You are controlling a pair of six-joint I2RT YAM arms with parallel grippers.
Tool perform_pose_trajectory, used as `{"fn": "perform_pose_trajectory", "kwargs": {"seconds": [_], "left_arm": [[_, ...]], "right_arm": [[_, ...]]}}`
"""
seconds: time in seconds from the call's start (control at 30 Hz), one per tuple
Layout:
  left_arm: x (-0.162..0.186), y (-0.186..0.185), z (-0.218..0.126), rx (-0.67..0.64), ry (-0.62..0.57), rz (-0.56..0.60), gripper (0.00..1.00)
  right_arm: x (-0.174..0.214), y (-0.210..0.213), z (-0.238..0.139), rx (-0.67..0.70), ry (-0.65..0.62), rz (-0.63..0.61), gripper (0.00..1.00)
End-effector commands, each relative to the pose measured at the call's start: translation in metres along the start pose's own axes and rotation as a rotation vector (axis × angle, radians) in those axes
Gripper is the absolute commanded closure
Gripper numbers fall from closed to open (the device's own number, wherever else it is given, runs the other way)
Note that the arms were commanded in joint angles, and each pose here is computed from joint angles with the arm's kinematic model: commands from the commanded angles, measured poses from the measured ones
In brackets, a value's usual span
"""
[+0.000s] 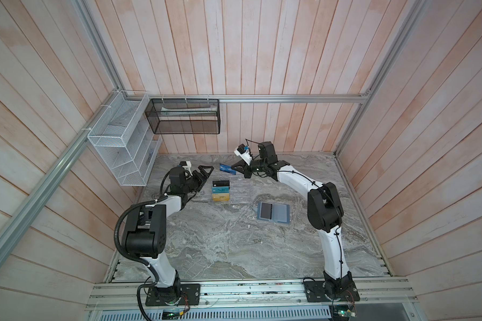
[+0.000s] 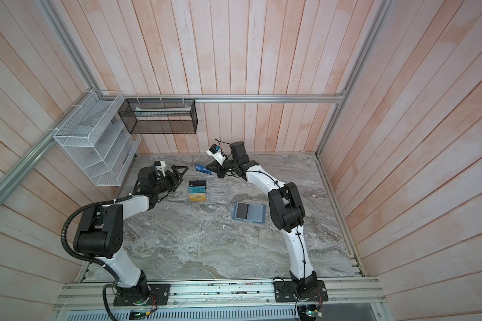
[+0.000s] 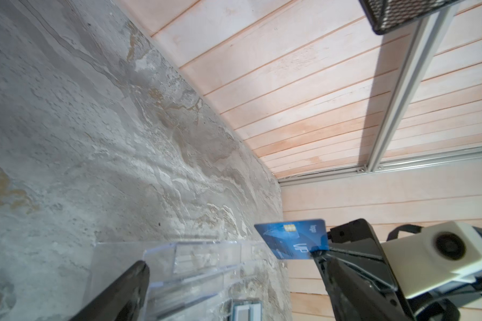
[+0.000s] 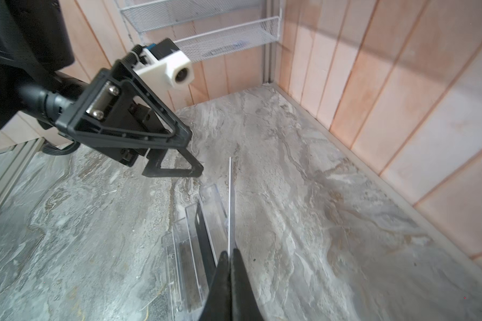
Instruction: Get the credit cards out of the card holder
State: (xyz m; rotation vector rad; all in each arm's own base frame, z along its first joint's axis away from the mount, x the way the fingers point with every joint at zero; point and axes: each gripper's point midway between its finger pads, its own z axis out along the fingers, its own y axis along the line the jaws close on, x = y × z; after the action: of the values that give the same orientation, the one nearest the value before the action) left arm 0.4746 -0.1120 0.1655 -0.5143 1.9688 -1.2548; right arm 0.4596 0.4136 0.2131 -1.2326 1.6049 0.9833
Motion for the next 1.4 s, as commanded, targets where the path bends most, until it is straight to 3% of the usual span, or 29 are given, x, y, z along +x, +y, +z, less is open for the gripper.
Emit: {"fn": "perform_pose_trajectory", "kwargs": {"seconds": [0.0, 0.43, 1.37], "left_arm": [[0.003, -0.022, -0.013, 0.099, 0.003, -0.023, 0.0], [0.017, -0.028, -0.048, 0.145, -0.002, -0.102, 0.0], [0.023, -0.02, -0.047, 0.17, 0.031, -0.149, 0.0]], "right_arm": [[0.001, 0.018, 0.011, -0.098, 0.025, -0.067, 1.0], [0.025, 0.015, 0.04, -0.19, 0.073, -0.11, 1.0], [0.049, -0.001, 0.049, -0.184, 0.1, -0.107, 1.0]]}}
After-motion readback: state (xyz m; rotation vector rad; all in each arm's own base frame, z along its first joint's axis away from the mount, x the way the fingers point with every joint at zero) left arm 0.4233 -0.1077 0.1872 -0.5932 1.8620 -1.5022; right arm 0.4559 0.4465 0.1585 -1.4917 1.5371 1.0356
